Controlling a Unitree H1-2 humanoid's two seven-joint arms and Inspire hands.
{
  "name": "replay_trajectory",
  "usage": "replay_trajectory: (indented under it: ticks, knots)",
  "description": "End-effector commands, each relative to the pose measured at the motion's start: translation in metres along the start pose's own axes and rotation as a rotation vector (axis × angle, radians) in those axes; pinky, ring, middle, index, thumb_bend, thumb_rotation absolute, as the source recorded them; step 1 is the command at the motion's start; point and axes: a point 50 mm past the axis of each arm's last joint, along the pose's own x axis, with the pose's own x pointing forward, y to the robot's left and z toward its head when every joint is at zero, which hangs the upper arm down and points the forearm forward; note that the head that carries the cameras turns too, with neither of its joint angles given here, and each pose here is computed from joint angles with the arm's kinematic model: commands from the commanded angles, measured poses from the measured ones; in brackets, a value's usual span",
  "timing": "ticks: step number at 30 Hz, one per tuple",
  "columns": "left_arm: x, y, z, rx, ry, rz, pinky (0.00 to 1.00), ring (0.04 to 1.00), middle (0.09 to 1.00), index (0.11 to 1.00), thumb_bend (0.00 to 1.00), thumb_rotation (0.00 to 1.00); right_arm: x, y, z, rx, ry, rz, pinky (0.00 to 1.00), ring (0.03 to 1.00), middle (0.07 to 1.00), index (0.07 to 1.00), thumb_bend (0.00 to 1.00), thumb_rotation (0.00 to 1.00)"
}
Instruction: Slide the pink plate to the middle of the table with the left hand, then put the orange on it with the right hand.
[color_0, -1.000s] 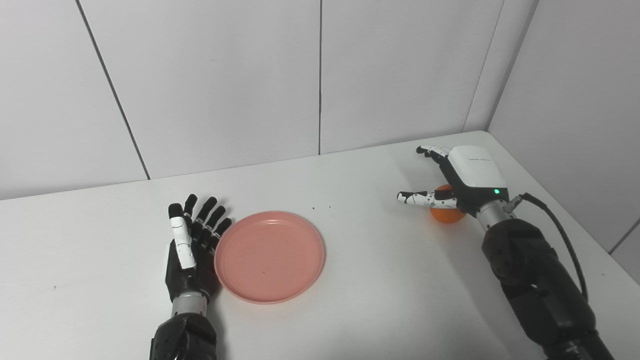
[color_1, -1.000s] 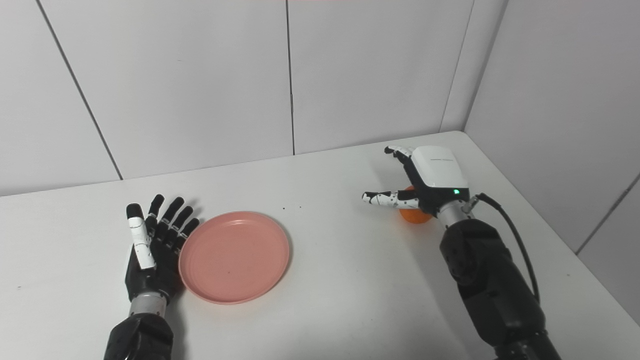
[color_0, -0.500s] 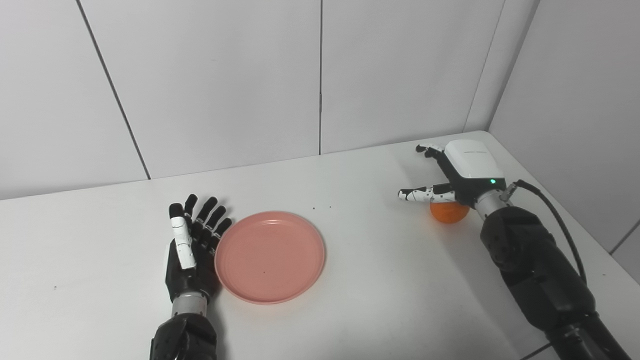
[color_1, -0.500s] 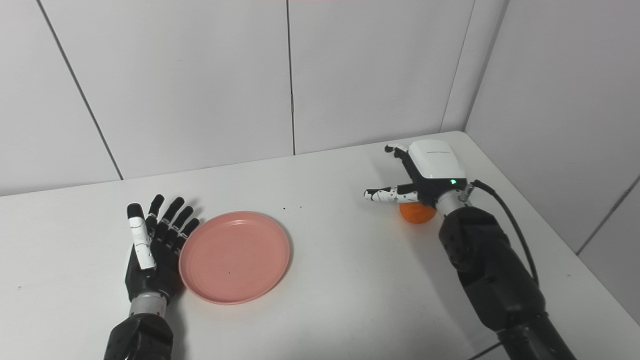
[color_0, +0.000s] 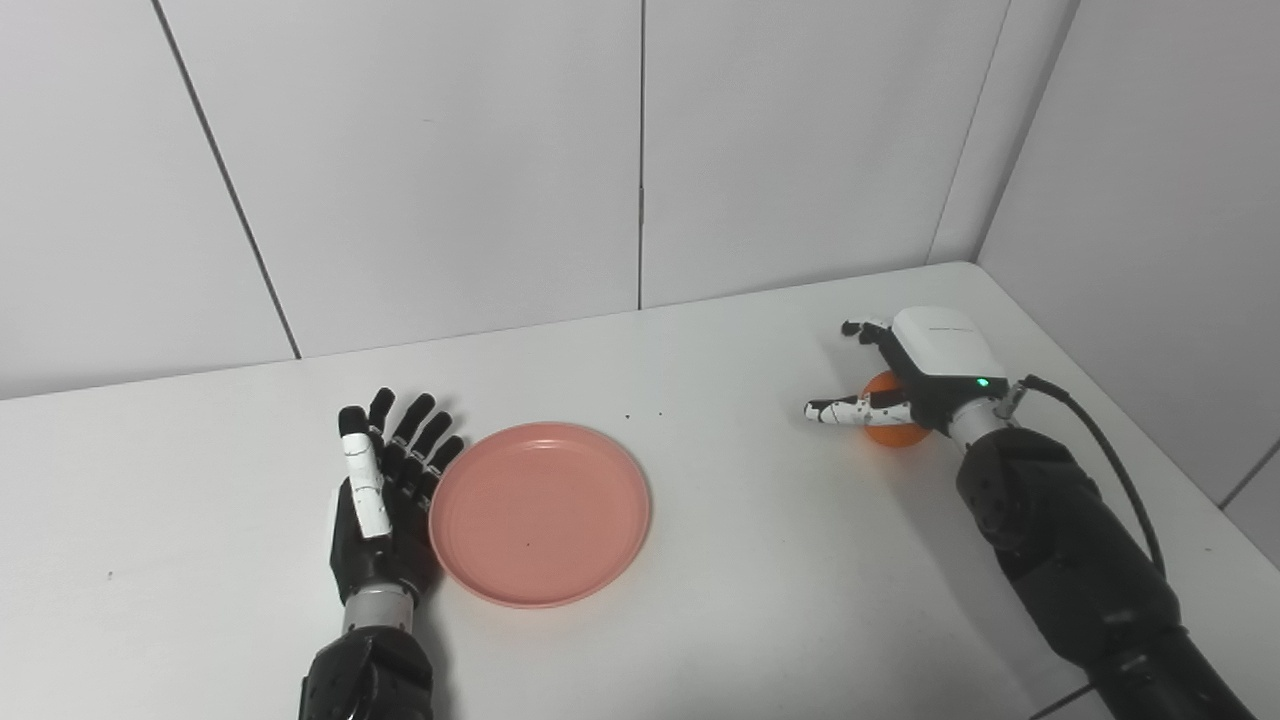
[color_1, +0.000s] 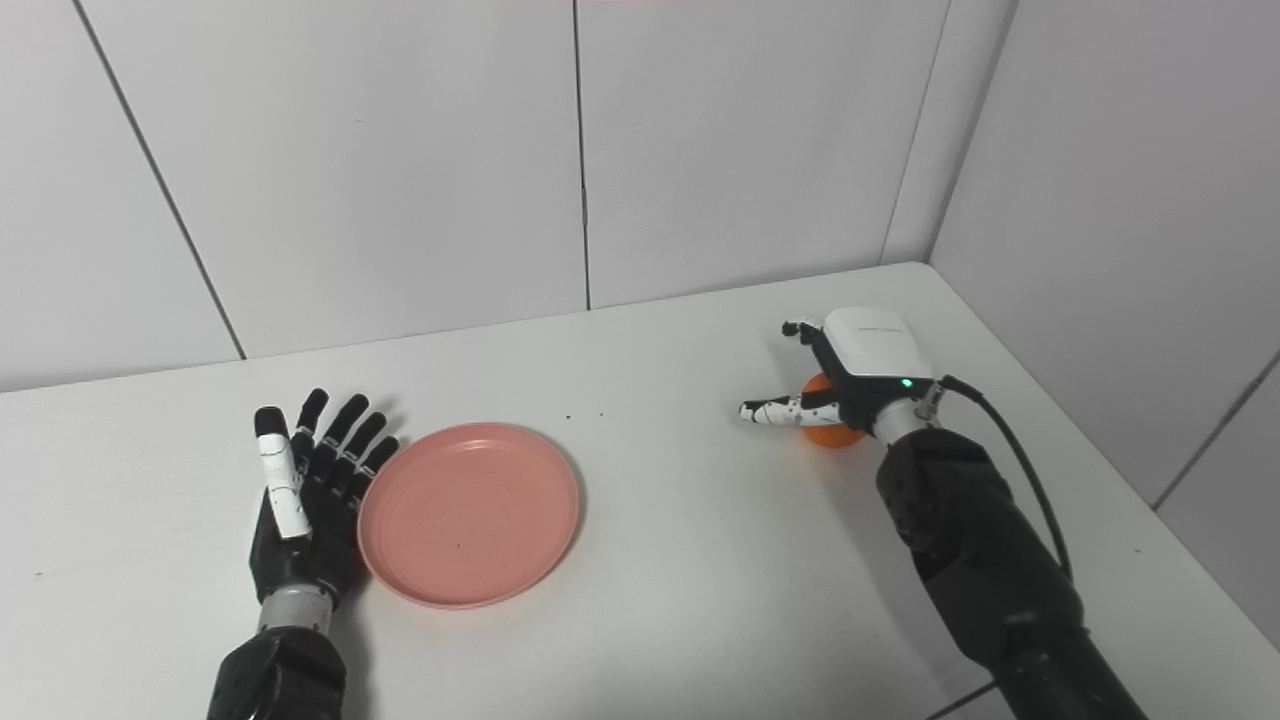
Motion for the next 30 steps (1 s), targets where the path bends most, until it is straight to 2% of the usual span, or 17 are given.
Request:
replay_trajectory:
  ticks: [1, 6, 10, 16, 20, 22, 25, 27, 29, 30]
  knots:
    - [-0.005, -0.008, -0.011, -0.029, 0.038, 0.015, 0.8, 0.831, 0.842, 0.925, 0.85, 0.85, 0.006, -0.02, -0.006, -0.002, 0.03, -0.069, 0.68, 0.763, 0.788, 0.79, 0.88, 0.75]
    - [-0.004, -0.008, -0.01, -0.03, 0.037, 0.014, 0.79, 0.832, 0.84, 0.923, 0.84, 0.85, 0.005, -0.015, -0.007, 0.024, 0.045, -0.054, 0.69, 0.759, 0.783, 0.781, 0.88, 0.77]
    - [-0.004, -0.008, -0.01, -0.031, 0.036, 0.011, 0.78, 0.83, 0.835, 0.915, 0.84, 0.84, 0.005, -0.01, -0.007, 0.023, 0.06, -0.033, 0.73, 0.785, 0.807, 0.78, 0.87, 0.74]
    - [-0.004, -0.008, -0.007, -0.019, 0.032, 0.012, 0.79, 0.829, 0.835, 0.923, 0.83, 0.85, 0.007, 0.002, -0.009, 0.001, 0.078, 0.003, 0.7, 0.76, 0.778, 0.777, 0.86, 0.75]
    - [-0.004, -0.007, -0.006, -0.02, 0.032, 0.014, 0.78, 0.826, 0.831, 0.927, 0.84, 0.85, 0.007, 0.012, -0.011, 0.027, 0.082, 0.011, 0.71, 0.753, 0.766, 0.754, 0.86, 0.72]
    - [-0.004, -0.007, -0.007, -0.021, 0.033, 0.015, 0.78, 0.826, 0.831, 0.925, 0.84, 0.84, 0.007, 0.018, -0.012, 0.052, 0.081, 0.006, 0.63, 0.69, 0.708, 0.705, 0.86, 0.69]
    - [-0.004, -0.007, -0.007, -0.023, 0.033, 0.013, 0.78, 0.828, 0.833, 0.925, 0.85, 0.83, 0.006, 0.025, -0.011, 0.072, 0.076, -0.01, 0.4, 0.471, 0.543, 0.577, 0.83, 0.65]
    - [-0.004, -0.007, -0.007, -0.025, 0.035, 0.014, 0.77, 0.824, 0.825, 0.922, 0.86, 0.83, 0.005, 0.03, -0.011, 0.062, 0.065, -0.02, 0.25, 0.311, 0.388, 0.43, 0.76, 0.52]
    - [-0.004, -0.007, -0.006, -0.024, 0.036, 0.014, 0.77, 0.824, 0.824, 0.921, 0.86, 0.83, 0.004, 0.036, -0.011, 0.045, 0.049, -0.025, 0.23, 0.285, 0.36, 0.403, 0.75, 0.49]
    - [-0.004, -0.007, -0.006, -0.023, 0.035, 0.014, 0.77, 0.824, 0.824, 0.921, 0.86, 0.83, 0.004, 0.038, -0.011, 0.038, 0.042, -0.028, 0.19, 0.235, 0.302, 0.338, 0.71, 0.44]
